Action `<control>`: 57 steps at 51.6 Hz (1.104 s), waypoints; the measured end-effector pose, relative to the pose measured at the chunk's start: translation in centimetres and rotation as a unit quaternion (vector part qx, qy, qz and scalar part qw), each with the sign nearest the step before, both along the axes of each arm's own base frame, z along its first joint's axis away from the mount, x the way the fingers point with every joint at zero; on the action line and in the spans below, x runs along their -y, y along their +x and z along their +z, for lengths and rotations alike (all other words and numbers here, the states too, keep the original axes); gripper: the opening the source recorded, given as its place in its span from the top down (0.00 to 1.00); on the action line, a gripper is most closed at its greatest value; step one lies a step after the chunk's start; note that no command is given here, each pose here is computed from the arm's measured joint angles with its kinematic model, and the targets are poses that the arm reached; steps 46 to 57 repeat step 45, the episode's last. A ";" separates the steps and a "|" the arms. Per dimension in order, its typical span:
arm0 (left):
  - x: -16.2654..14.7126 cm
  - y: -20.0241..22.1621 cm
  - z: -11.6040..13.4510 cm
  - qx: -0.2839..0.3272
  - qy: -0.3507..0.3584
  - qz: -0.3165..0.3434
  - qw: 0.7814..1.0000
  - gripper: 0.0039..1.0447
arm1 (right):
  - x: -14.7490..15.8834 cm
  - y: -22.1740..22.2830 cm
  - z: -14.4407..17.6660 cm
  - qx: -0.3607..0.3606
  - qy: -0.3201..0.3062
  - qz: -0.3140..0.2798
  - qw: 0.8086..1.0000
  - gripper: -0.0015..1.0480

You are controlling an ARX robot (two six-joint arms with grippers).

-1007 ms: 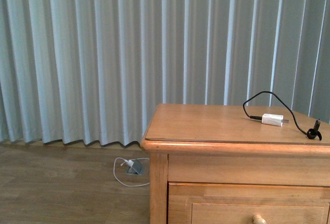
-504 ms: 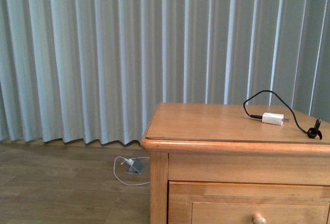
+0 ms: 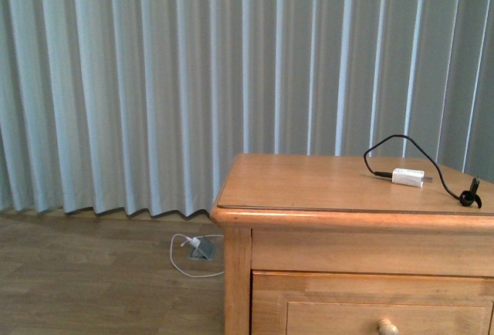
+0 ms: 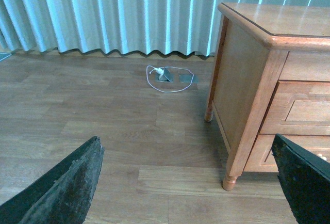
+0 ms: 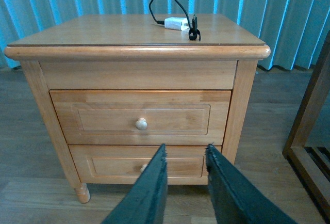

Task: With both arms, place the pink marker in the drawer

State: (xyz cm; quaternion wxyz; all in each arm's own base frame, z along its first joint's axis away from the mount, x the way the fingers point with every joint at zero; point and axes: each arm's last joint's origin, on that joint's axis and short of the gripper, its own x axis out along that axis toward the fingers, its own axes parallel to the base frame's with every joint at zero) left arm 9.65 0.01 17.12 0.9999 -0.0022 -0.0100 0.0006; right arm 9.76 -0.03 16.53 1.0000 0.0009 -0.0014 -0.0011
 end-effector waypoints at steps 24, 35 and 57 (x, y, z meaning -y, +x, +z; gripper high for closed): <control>0.0 0.0 0.0 0.000 0.000 0.000 1.000 0.05 | 0.0 0.0 0.0 0.000 0.000 0.000 1.000 0.09; 0.0 0.0 0.0 0.000 0.000 0.000 1.000 0.05 | 0.0 0.0 0.0 0.000 0.000 0.000 1.000 0.08; 0.0 0.0 0.0 0.000 0.000 0.000 1.000 0.05 | 0.0 0.0 0.0 0.000 0.000 0.000 1.000 0.08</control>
